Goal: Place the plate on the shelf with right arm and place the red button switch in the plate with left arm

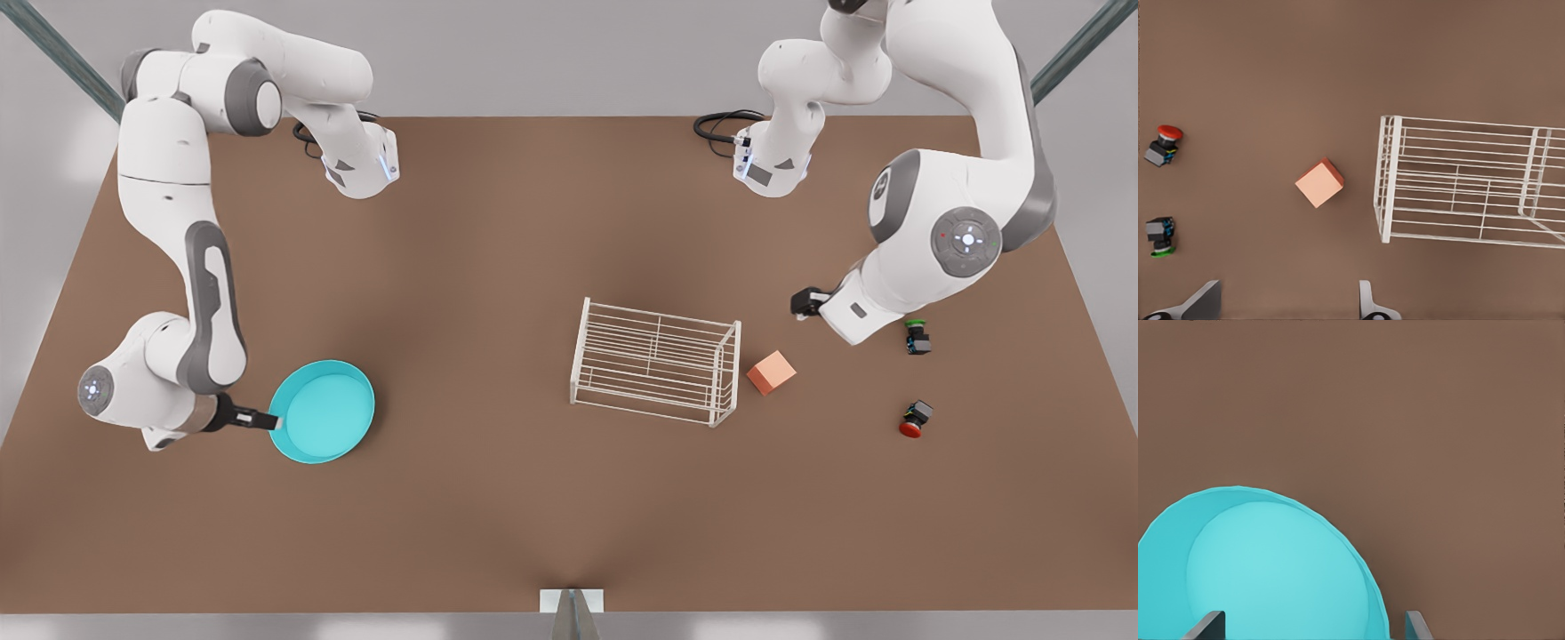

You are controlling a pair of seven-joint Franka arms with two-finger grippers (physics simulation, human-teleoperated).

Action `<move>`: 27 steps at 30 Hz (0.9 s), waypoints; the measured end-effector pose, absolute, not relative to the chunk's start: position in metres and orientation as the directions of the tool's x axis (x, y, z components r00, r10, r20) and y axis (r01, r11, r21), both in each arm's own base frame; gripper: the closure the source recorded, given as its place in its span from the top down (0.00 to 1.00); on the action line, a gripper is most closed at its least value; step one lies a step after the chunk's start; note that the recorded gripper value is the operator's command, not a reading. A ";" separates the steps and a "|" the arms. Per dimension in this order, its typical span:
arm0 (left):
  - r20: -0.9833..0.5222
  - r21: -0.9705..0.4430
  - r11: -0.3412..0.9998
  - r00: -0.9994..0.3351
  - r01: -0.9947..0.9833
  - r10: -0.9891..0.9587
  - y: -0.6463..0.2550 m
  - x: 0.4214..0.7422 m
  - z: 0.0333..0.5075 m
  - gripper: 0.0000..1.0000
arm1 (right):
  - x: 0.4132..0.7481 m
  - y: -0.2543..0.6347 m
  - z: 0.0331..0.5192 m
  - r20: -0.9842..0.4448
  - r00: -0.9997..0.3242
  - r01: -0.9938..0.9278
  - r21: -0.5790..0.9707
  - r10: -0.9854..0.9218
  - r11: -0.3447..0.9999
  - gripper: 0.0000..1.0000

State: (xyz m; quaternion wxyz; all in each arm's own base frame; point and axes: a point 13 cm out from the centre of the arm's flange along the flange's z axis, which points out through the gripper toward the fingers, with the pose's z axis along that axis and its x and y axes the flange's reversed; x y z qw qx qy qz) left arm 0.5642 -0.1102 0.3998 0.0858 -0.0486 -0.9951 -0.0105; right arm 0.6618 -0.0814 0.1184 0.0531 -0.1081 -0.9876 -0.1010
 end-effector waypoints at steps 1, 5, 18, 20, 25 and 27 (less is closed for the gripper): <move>0.173 0.016 0.995 -0.981 0.094 0.090 -0.107 0.564 0.400 1.00 | 0.662 -0.088 0.112 0.123 -0.971 0.226 0.192 0.206 0.955 1.00; 0.179 0.024 0.996 -0.981 0.082 0.076 -0.099 0.564 0.399 1.00 | 0.655 -0.099 0.090 0.129 -0.973 0.216 0.206 0.192 0.955 1.00; 0.190 0.030 0.997 -0.980 0.070 0.064 -0.094 0.563 0.397 1.00 | 0.614 -0.084 0.054 0.221 -0.971 0.155 0.263 0.097 0.952 0.81; 0.192 0.030 0.997 -0.980 0.069 0.062 -0.094 0.562 0.398 1.00 | 0.612 -0.082 0.053 0.225 -0.970 0.149 0.273 0.087 0.950 0.74; 0.195 0.030 0.997 -0.979 0.068 0.061 -0.094 0.562 0.397 1.00 | 0.617 -0.082 0.056 0.209 -0.975 0.128 0.285 0.069 0.950 0.74; 0.195 0.030 0.997 -0.979 0.067 0.060 -0.094 0.562 0.397 1.00 | 0.620 -0.083 0.056 0.195 -0.979 0.119 0.284 0.064 0.952 0.74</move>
